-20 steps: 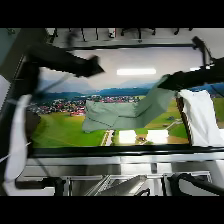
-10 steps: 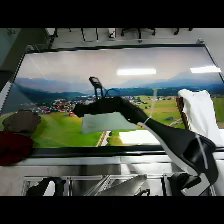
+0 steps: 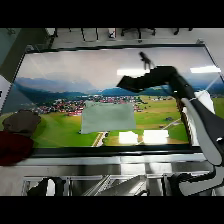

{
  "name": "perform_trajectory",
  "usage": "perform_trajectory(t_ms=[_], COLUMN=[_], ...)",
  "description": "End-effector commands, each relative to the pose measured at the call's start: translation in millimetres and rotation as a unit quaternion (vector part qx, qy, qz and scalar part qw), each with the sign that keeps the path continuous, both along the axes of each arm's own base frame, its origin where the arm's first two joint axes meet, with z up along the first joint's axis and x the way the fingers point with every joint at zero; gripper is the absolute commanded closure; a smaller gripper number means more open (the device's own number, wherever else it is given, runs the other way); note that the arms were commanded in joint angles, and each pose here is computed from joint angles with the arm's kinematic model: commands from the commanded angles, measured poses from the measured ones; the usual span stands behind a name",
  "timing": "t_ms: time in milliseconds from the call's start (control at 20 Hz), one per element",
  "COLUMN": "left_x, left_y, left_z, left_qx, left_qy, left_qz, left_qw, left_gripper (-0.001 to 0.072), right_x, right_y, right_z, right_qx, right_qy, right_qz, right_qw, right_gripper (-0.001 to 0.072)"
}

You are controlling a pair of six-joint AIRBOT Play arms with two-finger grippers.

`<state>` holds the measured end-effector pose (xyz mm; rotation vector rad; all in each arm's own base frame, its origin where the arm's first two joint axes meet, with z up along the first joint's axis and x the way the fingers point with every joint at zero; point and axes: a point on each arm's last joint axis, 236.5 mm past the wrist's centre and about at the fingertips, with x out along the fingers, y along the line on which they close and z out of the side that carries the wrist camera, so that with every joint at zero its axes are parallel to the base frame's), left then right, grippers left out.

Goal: Fold the shirts.

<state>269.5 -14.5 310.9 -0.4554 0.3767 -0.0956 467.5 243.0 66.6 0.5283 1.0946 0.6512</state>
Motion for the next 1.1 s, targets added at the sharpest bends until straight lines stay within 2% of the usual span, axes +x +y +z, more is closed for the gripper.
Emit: perform_trajectory(t_ms=[0,200,400,800,850,950,1000,1050], left_x=[4,18,35,62,63,63,62,61], left_y=[2,-6,-36,-99,-105,-115,-117,-120], left_z=[-12,-30,-52,-73,-74,-73,-71,-68], left_qx=[-0.006,-0.020,-0.032,-0.043,-0.043,-0.042,-0.042,-0.041], left_qy=[0.022,0.055,0.094,0.113,0.113,0.110,0.105,0.100], left_qz=[-0.002,-0.033,-0.097,-0.189,-0.196,-0.207,-0.210,-0.212], left_qw=[1.000,0.998,0.990,0.975,0.973,0.971,0.971,0.971], left_gripper=[0.0693,0.0693,0.0693,0.0693,0.0693,0.0693,0.0693,0.0693], right_x=[-25,-51,-56,-86,-87,-83,-78,-74], right_y=[-109,-106,-59,-3,1,6,9,10], right_z=[-35,-99,-132,-176,-175,-169,-163,-157], right_qx=[-0.046,-0.042,0.017,0.001,0.000,0.004,0.010,0.012], right_qy=[0.101,0.154,0.184,0.223,0.220,0.210,0.201,0.190], right_qz=[-0.021,0.025,0.063,0.118,0.123,0.126,0.128,0.129], right_qw=[0.994,0.987,0.981,0.968,0.968,0.969,0.971,0.973], right_gripper=[0.0011,0.0011,0.0011,0.0012,0.0033,0.0448,0.0602,0.0682])
